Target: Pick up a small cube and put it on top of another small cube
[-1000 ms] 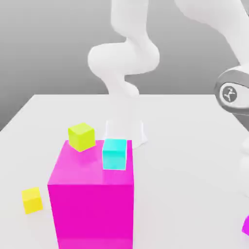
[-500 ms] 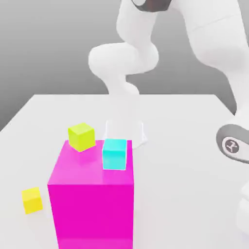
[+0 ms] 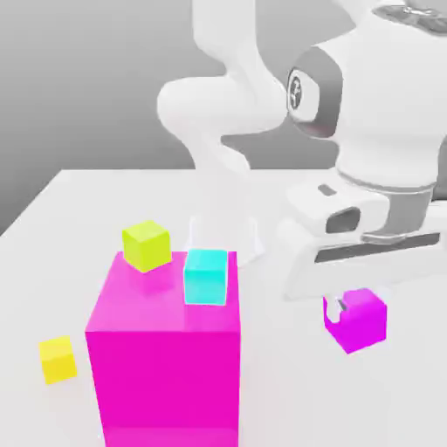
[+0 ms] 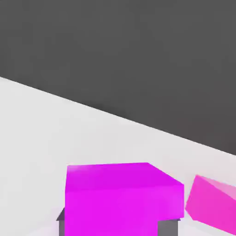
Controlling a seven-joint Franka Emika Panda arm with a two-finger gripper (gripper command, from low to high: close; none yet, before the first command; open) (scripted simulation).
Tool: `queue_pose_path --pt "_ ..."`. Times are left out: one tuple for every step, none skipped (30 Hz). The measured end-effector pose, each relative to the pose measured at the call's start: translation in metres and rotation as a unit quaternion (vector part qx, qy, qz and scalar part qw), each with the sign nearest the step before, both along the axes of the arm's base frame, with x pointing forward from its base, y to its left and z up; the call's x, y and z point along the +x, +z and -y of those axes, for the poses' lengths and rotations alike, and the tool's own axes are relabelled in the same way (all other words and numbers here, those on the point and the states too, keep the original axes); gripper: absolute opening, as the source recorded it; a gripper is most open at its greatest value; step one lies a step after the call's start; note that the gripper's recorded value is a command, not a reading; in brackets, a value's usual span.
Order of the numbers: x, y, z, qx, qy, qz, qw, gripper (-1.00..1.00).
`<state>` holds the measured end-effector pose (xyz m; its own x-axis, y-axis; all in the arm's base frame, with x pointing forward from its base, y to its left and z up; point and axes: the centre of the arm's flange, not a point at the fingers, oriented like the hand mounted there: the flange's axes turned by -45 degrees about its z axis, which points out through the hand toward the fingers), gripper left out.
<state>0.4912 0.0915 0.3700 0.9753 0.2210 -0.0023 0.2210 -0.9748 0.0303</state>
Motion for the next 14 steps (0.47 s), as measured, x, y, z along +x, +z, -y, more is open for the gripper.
queue_pose_path --pt "-0.005 0.012 0.014 0.001 -0.013 0.000 1.000 -1.00" --pt "-0.010 0.023 0.027 0.003 -0.025 0.000 1.000 -1.00" --pt "-0.016 0.034 0.041 0.005 -0.038 0.000 0.999 -1.00" --pt "-0.023 0.045 0.056 0.007 -0.052 -0.001 0.999 -1.00" --pt "-0.030 0.055 0.071 0.009 -0.067 -0.001 0.998 -1.00" --pt "-0.038 0.065 0.085 0.012 -0.082 -0.001 0.997 -1.00" --pt "-0.046 0.072 0.098 0.015 -0.095 -0.001 0.995 -1.00" --pt "-0.049 0.068 0.105 0.017 -0.102 -0.001 0.995 -1.00" --pt "-0.051 0.058 0.108 0.017 -0.106 -0.001 0.994 -1.00" --pt "-0.052 0.045 0.109 0.018 -0.107 -0.001 0.994 -1.00" --pt "-0.053 0.031 0.110 0.018 -0.108 -0.001 0.994 -1.00" --pt "-0.053 0.022 0.111 0.018 -0.109 -0.001 0.994 1.00" --pt "-0.053 0.022 0.111 0.018 -0.109 -0.001 0.994 1.00" --pt "-0.053 0.022 0.111 0.018 -0.109 -0.001 0.994 1.00"
